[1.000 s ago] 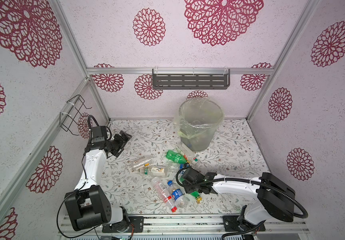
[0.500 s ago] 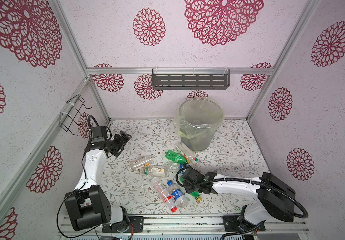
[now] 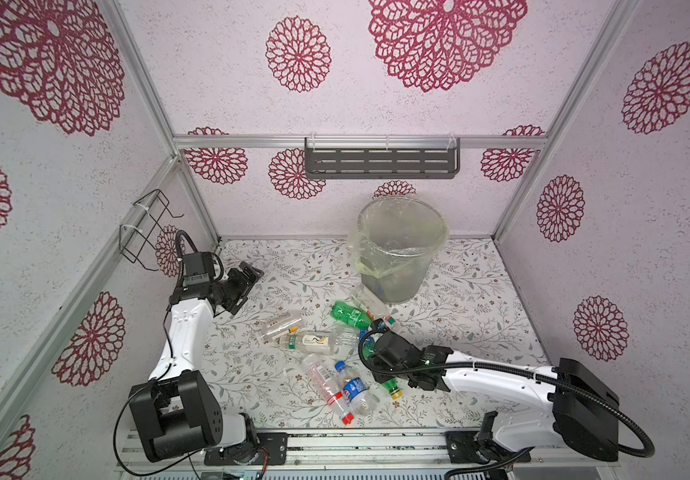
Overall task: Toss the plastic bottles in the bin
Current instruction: 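Lift the green bottle with the right gripper and carry it over the bin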
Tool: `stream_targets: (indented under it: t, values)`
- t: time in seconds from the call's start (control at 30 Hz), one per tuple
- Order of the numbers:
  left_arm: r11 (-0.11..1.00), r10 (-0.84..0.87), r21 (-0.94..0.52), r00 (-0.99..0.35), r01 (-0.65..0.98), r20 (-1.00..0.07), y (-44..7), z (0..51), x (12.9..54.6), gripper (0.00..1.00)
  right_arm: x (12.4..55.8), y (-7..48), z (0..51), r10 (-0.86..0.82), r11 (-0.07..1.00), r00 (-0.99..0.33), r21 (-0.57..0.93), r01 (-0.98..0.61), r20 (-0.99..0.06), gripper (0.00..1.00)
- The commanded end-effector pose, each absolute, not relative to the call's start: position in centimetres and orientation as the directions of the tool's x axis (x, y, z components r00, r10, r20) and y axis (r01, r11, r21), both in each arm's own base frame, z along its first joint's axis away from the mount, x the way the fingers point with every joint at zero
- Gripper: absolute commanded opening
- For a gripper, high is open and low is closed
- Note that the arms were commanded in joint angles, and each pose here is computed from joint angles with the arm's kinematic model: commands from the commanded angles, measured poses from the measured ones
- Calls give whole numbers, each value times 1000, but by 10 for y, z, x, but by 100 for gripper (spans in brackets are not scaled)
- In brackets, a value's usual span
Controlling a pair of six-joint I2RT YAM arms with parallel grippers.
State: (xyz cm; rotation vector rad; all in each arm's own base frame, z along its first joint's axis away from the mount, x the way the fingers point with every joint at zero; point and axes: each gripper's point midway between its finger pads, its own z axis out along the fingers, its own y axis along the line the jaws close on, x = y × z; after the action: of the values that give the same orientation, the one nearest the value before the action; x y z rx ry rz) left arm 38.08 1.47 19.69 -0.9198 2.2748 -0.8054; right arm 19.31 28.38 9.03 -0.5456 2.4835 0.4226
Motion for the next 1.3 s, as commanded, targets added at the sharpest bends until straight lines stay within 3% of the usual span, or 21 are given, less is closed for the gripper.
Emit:
stream_targets:
  t: [0.0, 0.83, 1.27]
  values:
    - [596, -739, -686, -619, -417, -266, 18, 192, 380, 97, 201, 284, 108, -224, 878, -753, 208, -431, -618, 35]
    - [594, -743, -689, -611, -415, -272, 18, 194, 380, 97, 240, 231, 143, 125, 908, -725, 372, -191, -678, 32]
    - [587, -744, -696, -614, -414, -263, 17, 193, 381, 97, 251, 209, 187, 240, 880, -658, 446, -163, -714, 32]
